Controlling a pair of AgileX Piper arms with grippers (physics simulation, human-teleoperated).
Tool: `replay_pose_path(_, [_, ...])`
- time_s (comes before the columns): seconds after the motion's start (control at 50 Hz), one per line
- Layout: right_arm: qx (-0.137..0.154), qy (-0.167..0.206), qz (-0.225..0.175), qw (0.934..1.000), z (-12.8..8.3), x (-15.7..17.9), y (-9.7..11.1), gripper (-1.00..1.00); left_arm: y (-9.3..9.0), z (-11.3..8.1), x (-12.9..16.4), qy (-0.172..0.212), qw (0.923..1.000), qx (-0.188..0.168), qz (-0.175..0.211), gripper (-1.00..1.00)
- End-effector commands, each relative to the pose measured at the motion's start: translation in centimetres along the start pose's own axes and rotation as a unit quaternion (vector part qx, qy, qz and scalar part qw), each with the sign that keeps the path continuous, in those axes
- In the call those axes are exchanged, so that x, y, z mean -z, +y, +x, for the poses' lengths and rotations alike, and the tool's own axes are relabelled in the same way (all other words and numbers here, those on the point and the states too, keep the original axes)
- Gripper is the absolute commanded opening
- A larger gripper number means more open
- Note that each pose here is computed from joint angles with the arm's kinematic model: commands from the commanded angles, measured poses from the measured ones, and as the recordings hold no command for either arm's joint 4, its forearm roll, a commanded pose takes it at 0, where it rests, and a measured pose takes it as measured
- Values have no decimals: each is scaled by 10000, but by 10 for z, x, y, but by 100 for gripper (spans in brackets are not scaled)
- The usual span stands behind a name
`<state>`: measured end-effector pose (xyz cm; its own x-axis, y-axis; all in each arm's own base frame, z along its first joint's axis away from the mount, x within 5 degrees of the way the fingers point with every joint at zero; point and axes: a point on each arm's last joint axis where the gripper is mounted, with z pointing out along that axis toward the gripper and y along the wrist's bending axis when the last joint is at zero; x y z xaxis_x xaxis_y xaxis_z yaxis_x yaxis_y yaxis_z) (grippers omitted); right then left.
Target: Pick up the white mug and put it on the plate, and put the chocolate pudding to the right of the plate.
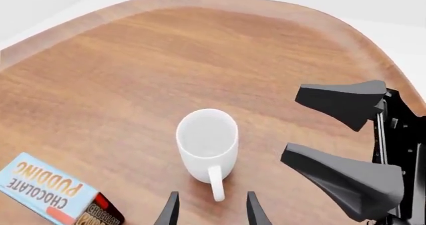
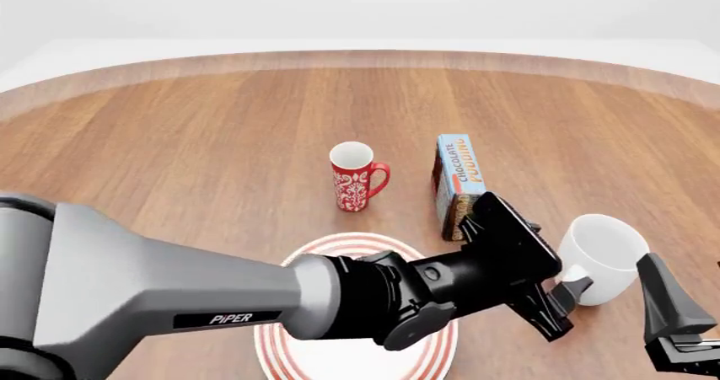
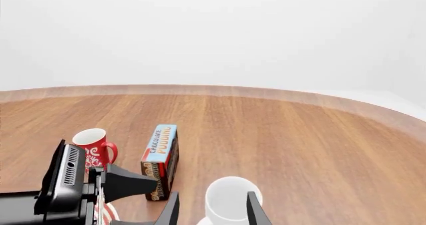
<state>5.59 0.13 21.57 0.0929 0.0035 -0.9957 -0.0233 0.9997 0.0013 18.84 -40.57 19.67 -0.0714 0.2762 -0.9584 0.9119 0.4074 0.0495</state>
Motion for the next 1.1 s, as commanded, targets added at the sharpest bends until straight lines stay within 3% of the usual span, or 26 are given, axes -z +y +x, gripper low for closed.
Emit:
replay_pose_path(0.02, [-34,-4,-27,10000,0,0,0,100,1,1,-8,68,9999,83,-11,100])
replay_pose_path(1.1, [-36,-19,-31,10000,-1,0,0,100,1,13,-45,656,9978,29,12,100])
